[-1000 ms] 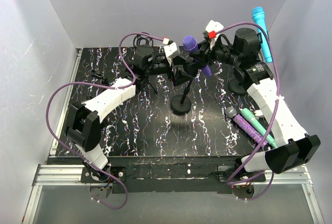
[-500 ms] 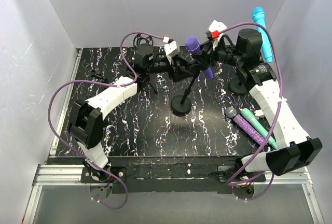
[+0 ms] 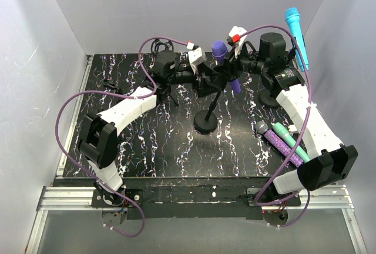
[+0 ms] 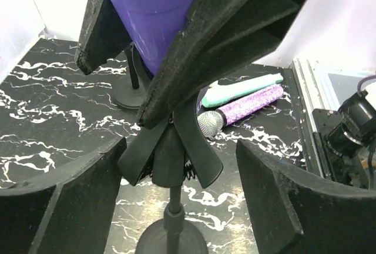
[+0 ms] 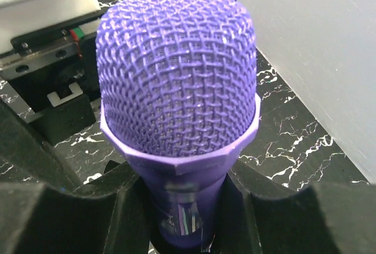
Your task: Remove the microphone from the stand
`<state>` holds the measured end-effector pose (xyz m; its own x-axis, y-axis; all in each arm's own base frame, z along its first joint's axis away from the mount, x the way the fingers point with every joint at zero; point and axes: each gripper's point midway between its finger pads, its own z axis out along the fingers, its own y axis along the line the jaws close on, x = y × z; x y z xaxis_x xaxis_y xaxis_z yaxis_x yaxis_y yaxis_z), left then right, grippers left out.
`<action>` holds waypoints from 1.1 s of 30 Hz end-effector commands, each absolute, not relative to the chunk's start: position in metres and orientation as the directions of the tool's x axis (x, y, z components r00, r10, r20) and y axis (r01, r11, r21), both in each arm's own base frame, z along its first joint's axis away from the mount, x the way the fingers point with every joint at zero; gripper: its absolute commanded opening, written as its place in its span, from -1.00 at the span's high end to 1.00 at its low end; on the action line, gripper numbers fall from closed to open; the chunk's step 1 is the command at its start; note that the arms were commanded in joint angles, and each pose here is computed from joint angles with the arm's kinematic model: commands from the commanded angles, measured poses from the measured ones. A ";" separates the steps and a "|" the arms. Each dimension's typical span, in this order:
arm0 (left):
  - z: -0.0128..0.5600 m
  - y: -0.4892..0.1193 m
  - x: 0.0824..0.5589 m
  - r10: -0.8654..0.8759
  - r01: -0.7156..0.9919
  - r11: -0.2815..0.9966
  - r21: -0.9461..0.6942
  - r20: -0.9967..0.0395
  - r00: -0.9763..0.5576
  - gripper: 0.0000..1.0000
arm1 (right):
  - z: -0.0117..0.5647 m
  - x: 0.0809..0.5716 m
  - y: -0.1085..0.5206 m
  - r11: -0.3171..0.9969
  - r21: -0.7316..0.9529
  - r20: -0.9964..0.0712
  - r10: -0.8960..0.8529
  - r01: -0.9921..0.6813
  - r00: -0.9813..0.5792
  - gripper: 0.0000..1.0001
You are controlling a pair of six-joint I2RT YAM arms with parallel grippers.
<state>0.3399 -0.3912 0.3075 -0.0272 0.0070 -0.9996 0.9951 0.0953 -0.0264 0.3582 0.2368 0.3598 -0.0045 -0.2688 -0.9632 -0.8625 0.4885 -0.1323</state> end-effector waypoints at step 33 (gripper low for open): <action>0.329 -0.401 0.340 -0.048 0.992 0.105 -0.070 -0.997 -0.065 -0.27 | 0.377 0.351 0.239 0.506 -0.087 -0.978 -0.209 -0.858 -0.024 0.97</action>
<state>0.3486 -0.4054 0.2813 -0.1570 0.0158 -0.9875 0.9812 0.1157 -0.1541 0.3597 0.2355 0.3601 -0.0418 -0.2499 -0.9674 -0.8504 0.5171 -0.0968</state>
